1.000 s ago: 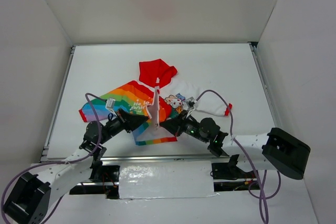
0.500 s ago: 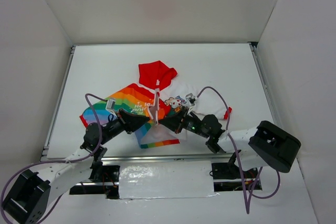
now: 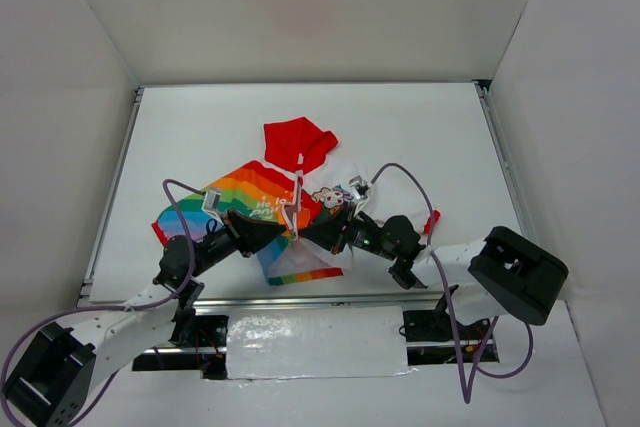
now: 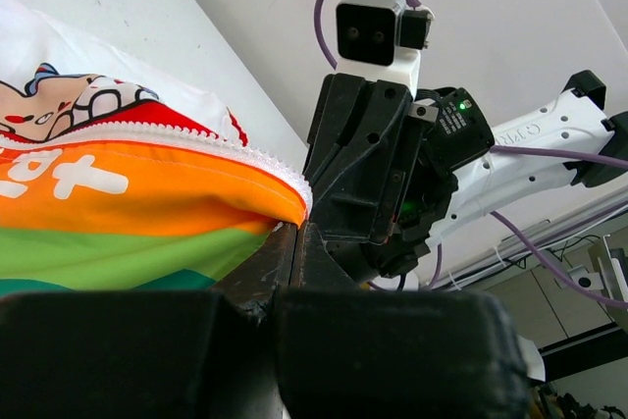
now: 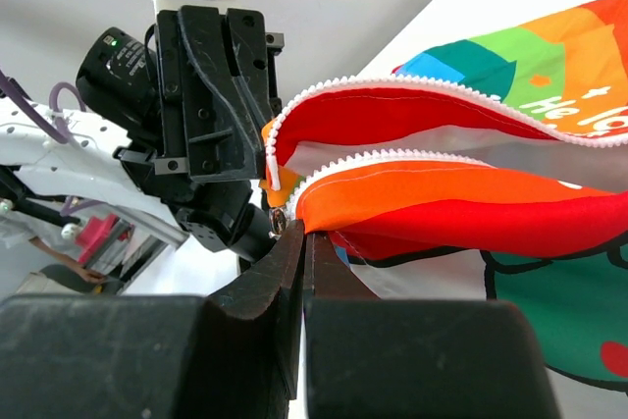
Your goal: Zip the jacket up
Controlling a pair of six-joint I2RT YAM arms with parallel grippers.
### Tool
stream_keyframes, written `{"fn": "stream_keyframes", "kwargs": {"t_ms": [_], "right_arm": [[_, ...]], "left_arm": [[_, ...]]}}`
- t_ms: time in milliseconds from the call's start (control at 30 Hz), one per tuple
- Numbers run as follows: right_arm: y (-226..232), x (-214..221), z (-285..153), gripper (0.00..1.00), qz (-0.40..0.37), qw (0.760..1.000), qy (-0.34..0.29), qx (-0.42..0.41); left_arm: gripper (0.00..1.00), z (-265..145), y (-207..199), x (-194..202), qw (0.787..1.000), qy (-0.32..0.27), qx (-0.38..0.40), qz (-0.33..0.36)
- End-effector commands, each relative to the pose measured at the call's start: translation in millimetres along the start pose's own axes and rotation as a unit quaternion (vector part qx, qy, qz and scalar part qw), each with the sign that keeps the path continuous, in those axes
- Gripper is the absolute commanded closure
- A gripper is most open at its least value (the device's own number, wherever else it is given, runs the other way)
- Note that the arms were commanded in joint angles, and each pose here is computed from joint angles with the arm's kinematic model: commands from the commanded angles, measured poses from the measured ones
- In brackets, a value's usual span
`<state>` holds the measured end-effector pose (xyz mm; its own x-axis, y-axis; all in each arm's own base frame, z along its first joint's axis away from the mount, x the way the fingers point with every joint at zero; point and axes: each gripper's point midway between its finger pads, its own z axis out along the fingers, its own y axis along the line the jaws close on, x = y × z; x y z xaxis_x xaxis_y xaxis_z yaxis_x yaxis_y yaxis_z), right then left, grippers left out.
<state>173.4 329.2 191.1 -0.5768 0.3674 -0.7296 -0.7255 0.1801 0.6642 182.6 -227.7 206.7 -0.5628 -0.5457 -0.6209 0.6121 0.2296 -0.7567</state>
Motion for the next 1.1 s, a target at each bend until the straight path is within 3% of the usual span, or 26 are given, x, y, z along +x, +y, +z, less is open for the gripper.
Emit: {"fn": "stream_keyframes", "kwargs": {"t_ms": [0,1067], "right_arm": [[39,-42,10,1.0,-0.033,0.994,-0.069,-0.081],[49,-56,0,1.0,-0.038,0.989,-0.091,-0.109]], "left_arm": [[1.0,1,-22,-11,0.999,-0.021,0.044,0.019],[1.0,-2,-15,-8,0.999,-0.023,0.027,0.012]]}}
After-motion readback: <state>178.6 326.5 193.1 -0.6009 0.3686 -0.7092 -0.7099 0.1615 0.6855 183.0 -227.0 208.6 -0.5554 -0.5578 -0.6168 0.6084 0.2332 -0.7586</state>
